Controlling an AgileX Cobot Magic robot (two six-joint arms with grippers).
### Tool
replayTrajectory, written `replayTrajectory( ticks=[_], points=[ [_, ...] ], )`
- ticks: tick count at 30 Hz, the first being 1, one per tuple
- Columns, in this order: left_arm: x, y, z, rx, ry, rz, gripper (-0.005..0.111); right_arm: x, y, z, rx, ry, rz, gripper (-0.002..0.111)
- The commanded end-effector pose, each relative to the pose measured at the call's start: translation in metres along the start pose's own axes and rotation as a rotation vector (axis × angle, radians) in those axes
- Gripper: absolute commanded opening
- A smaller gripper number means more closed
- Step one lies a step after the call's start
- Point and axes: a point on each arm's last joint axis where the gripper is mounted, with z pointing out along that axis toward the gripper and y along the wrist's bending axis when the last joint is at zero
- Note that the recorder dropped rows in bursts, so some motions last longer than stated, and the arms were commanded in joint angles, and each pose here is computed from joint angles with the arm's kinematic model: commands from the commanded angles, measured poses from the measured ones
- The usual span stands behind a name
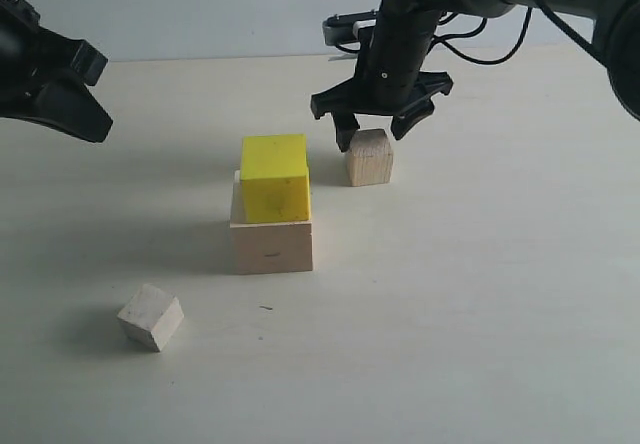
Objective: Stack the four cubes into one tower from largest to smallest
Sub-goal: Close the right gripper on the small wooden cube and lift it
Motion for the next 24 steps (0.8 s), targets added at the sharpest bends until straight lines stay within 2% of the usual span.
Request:
replayTrajectory(
  ticks=[1,5,24],
  points=[
    [-0.0007,0.0007,-0.0002,-0.005,-0.009,0.003,0.0,-0.0011,0.0008,0.0027,-0.003,-0.004,0.003,0.069],
    [-0.0008,0.0007,-0.0002,-0.005,-0.011,0.003,0.0,0.0,0.0007,0.0067,-0.003,0.009,0.004,0.064],
    [-0.001,0.0008,-0.0002,-0.006,-0.013,0.003,0.0,0.0045,0.0015,0.0076,-0.012,0.058,-0.001,0.063]
  ],
)
